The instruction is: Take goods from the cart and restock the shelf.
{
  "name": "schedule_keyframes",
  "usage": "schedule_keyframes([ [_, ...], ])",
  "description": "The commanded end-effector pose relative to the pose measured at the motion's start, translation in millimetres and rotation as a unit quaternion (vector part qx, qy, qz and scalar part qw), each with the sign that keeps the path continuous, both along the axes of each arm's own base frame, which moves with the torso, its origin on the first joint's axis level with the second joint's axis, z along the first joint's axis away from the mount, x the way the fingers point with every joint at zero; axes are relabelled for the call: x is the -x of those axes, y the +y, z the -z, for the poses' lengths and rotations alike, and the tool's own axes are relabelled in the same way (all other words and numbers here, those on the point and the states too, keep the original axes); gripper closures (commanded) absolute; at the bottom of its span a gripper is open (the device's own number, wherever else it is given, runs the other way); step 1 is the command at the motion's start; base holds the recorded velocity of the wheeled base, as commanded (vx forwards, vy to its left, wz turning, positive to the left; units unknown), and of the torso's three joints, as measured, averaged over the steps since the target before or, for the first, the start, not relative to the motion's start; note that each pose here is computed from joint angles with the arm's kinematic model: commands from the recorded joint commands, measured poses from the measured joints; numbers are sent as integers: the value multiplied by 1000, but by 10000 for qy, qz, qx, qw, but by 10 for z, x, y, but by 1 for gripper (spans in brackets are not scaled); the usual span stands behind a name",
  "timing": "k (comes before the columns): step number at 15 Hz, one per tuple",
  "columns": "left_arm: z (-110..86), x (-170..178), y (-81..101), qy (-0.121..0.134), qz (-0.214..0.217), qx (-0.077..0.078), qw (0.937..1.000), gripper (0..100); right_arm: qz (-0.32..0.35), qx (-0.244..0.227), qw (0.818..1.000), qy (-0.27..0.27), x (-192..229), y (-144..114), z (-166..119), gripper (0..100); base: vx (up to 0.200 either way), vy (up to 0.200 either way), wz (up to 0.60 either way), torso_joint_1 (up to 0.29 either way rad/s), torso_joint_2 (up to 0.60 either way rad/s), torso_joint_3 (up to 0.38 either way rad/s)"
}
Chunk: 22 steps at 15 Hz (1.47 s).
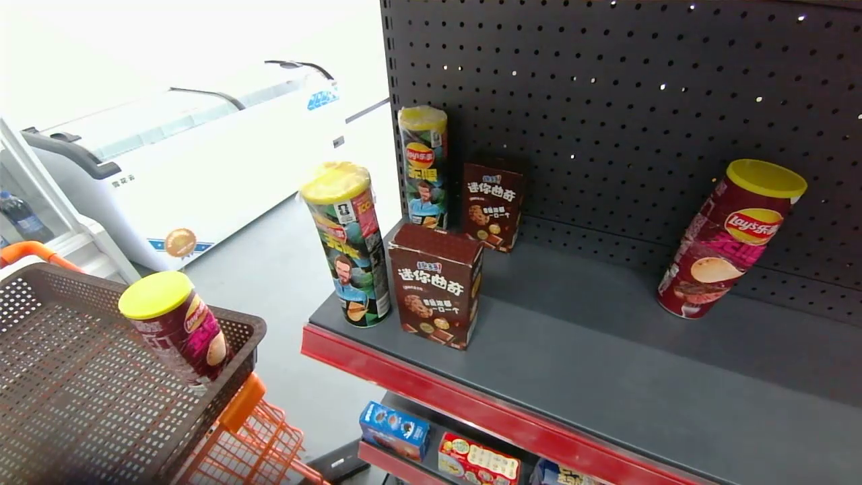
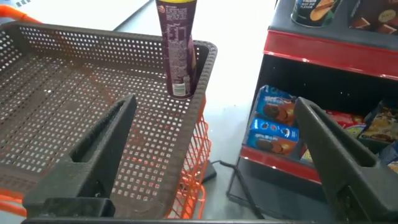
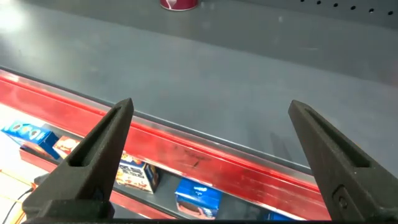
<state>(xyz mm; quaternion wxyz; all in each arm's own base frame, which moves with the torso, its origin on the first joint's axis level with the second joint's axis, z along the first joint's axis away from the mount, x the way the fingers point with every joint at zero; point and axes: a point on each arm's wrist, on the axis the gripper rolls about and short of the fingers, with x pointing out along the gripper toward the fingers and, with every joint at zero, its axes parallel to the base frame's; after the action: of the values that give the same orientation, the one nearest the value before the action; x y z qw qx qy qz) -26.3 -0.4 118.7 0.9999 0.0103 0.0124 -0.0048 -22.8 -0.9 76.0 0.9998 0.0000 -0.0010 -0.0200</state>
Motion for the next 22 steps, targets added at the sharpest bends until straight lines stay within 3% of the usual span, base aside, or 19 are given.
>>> schedule_keyframes([
  [1, -293, -188, 3, 565, -38, -12, 9984, 0, -1, 0, 10000, 10, -2, 0, 2, 0, 0, 0, 0, 0, 0, 0],
  [3, -433, -365, 4, 925, -13, -36, 9957, 0, -1, 0, 10000, 2, -1, 0, -3, 0, 0, 0, 0, 0, 0, 0],
  [6, -410, -465, 13, 1223, -231, -67, 9922, 0, -1, 0, 10000, 2, -1, 0, -3, 0, 0, 0, 0, 0, 0, 0],
  [8, -441, -659, 19, 1556, -323, -11, 9873, 0, -1, 0, 10000, 2, -1, 0, -3, 0, 0, 0, 0, 0, 0, 0],
  [13, -498, -1252, 44, 1662, -404, -4, 9853, 0, -1, 0, 10000, 10, -2, 0, 2, 0, 0, 0, 0, 0, 0, 0],
  [14, -477, -1355, 64, 1748, -479, -70, 9834, 0, -1, 0, 10000, 10, -2, 0, 2, 0, 0, 0, 0, 0, 0, 0],
  [15, -418, -1510, 107, 1950, -669, -387, 9777, 0, -1, 0, 10000, 10, -2, 0, 2, 0, 0, 0, 0, 0, 0, 0],
  [16, -386, -1572, 113, 2016, -671, -467, 9761, 0, -1, 0, 10000, 2, -1, 0, -3, 0, 0, 0, 0, 0, 0, 0],
  [18, -305, -1807, 131, 2068, -677, -458, 9750, 0, -1, 0, 10000, 2, -1, 0, -3, 0, 0, 0, 0, 0, 0, 0],
  [22, -163, -2222, 152, 1876, -679, -402, 9791, 0, -1, 0, 10000, 2, -1, 0, -3, 0, 0, 0, 0, 0, 0, 0],
])
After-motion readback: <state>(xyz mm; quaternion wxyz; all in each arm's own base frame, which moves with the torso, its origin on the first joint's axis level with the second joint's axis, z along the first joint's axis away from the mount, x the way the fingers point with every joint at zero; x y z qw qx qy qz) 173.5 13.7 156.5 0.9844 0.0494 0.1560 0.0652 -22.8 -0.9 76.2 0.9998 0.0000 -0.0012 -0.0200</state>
